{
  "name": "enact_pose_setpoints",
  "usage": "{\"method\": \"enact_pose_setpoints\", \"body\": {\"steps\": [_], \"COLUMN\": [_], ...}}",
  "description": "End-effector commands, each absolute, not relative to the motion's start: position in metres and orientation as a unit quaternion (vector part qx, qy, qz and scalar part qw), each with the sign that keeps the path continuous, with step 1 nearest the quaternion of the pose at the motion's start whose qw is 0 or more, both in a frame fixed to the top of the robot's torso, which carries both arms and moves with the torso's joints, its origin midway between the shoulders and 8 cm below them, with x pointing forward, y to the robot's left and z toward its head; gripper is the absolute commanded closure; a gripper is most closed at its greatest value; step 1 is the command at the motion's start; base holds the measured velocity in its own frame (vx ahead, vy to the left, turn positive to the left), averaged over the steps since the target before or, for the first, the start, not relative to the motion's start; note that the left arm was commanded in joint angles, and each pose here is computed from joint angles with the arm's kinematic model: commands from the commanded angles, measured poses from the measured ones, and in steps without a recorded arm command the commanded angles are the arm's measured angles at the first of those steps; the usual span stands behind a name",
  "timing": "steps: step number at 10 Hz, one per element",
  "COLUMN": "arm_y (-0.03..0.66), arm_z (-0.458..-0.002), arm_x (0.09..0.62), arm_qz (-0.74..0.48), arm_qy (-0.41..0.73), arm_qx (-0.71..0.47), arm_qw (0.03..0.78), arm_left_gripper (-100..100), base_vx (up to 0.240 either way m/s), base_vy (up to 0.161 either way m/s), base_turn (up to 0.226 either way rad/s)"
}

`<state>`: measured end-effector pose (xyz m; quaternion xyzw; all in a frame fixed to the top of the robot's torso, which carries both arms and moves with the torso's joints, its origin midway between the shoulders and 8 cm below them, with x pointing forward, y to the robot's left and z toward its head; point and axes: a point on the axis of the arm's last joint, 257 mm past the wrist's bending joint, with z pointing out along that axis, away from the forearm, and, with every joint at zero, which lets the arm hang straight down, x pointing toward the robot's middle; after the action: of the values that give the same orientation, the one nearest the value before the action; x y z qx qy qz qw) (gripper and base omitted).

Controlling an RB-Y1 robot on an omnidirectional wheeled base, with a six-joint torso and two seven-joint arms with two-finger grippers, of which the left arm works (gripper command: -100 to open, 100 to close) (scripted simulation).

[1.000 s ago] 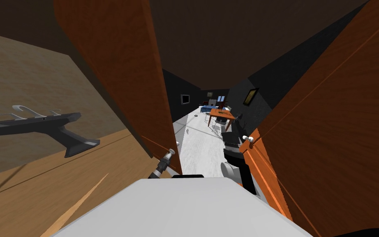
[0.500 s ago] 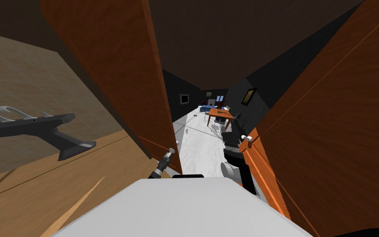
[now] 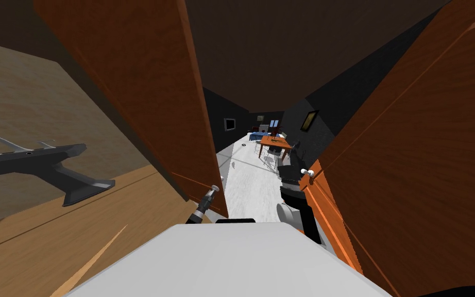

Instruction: Push the door open

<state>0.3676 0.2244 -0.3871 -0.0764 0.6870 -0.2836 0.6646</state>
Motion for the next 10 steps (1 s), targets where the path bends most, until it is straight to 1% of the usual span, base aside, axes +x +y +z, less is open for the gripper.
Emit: {"method": "enact_pose_setpoints", "body": {"steps": [1, 10], "arm_y": [0.235, 0.251], "arm_z": [-0.380, -0.374], "arm_x": [0.377, 0.396], "arm_qz": [-0.297, -0.379], "arm_qy": [0.676, 0.628], "arm_qx": [-0.106, -0.243], "arm_qw": [0.666, 0.635], "arm_left_gripper": [100, 100], "base_vx": [0.028, 0.030], "base_vy": [-0.014, -0.003], "base_turn": [-0.045, -0.035]}}
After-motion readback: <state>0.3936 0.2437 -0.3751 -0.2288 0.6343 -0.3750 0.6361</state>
